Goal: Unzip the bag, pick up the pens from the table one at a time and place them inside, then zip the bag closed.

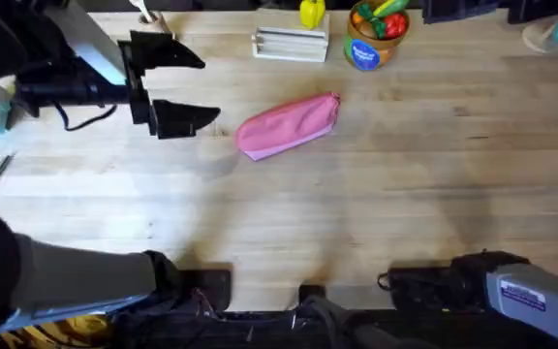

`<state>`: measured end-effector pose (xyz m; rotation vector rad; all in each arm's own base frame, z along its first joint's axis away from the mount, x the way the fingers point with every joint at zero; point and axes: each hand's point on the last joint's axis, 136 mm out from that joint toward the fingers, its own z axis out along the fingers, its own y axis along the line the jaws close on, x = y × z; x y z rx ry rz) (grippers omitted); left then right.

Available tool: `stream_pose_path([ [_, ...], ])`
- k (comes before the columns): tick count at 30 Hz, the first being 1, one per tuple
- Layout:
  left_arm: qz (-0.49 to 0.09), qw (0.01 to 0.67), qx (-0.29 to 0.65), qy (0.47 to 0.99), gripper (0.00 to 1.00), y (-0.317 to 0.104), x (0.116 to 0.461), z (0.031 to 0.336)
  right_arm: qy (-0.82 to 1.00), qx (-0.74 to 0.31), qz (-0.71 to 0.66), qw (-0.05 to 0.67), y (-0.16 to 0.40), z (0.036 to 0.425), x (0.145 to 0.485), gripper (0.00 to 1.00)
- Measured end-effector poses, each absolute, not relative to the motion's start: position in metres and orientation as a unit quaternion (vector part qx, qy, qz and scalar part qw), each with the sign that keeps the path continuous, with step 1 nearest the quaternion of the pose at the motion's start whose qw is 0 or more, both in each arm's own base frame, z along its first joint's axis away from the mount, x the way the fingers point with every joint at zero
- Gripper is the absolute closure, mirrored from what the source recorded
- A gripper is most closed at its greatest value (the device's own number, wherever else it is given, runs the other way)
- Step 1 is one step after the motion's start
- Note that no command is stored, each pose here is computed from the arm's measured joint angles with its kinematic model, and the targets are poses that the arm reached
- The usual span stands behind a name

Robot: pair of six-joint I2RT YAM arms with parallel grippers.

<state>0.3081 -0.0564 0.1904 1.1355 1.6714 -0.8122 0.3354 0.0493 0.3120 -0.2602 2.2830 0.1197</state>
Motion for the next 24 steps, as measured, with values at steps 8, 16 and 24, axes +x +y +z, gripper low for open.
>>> stream_pose_path([
  [8,-0.233,0.449,0.433,0.746,0.004,-0.037,0.329,0.269,0.901,-0.105,0.047,0.418,0.047,0.324,0.315,0.004],
  [16,-0.156,0.427,0.352,0.818,0.005,-0.041,0.297,0.335,0.891,-0.105,0.046,0.439,0.046,0.338,0.303,0.004],
  [24,-0.119,0.434,0.304,0.84,0.006,-0.063,0.264,0.362,0.897,-0.105,0.046,0.427,0.045,0.334,0.295,0.004],
])
